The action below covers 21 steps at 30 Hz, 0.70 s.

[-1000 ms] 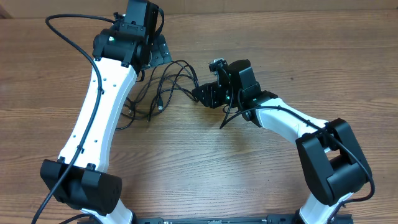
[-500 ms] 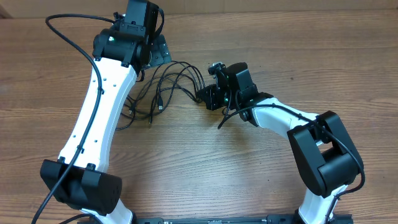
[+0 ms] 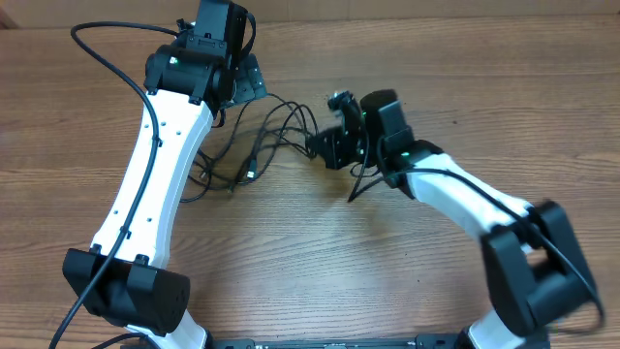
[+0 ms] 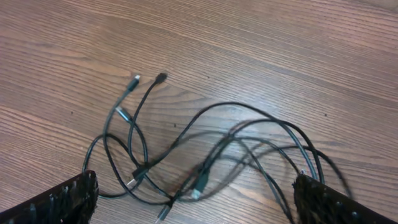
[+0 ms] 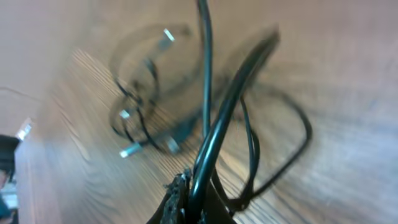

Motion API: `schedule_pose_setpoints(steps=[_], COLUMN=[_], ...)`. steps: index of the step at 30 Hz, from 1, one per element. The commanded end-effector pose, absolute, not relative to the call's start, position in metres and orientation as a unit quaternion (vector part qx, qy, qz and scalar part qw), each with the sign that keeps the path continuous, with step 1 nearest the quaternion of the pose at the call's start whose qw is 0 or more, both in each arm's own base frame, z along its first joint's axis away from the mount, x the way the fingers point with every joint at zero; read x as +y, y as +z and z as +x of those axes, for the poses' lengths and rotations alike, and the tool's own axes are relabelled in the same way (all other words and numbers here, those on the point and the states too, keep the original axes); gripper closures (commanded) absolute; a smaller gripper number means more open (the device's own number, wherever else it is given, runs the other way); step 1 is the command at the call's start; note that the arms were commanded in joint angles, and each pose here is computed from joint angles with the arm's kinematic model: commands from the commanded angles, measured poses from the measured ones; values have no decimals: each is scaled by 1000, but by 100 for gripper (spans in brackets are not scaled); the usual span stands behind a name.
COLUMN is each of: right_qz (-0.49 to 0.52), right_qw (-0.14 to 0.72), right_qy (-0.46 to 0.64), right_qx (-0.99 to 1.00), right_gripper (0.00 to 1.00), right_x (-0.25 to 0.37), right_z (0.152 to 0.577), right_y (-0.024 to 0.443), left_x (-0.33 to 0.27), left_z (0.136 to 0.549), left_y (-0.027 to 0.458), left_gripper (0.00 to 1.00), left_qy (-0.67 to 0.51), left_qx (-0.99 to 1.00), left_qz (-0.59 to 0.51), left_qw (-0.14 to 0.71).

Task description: Untangle cables

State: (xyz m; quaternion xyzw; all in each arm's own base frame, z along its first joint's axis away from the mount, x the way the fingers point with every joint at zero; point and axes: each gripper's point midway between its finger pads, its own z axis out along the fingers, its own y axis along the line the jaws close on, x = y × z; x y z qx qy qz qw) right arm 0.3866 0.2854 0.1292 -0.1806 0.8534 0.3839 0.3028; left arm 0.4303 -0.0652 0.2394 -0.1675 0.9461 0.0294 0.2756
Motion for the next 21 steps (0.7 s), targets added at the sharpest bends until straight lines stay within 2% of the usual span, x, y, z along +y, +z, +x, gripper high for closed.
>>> schedule_pose_setpoints(steps=[1, 8, 18, 21], right_qz=[-176, -168, -178, -179], right_qw=[393, 513, 590, 601], right_qy=[372, 358, 374, 376], right_qx=[823, 762, 693, 682], right_gripper=[96, 96, 96, 96], right_x=[271, 246, 240, 239], right_z=[392, 375, 363, 361], right_y=[209, 326, 421, 436], left_x=[-58, -58, -58, -58], left_z=[433, 433, 433, 433], left_y=[236, 236, 236, 236], left_gripper=[0, 0, 0, 0], left_qy=[44, 44, 44, 44], left_qx=[947, 947, 947, 947], left_qz=[-165, -165, -165, -165], left_qw=[274, 274, 274, 274])
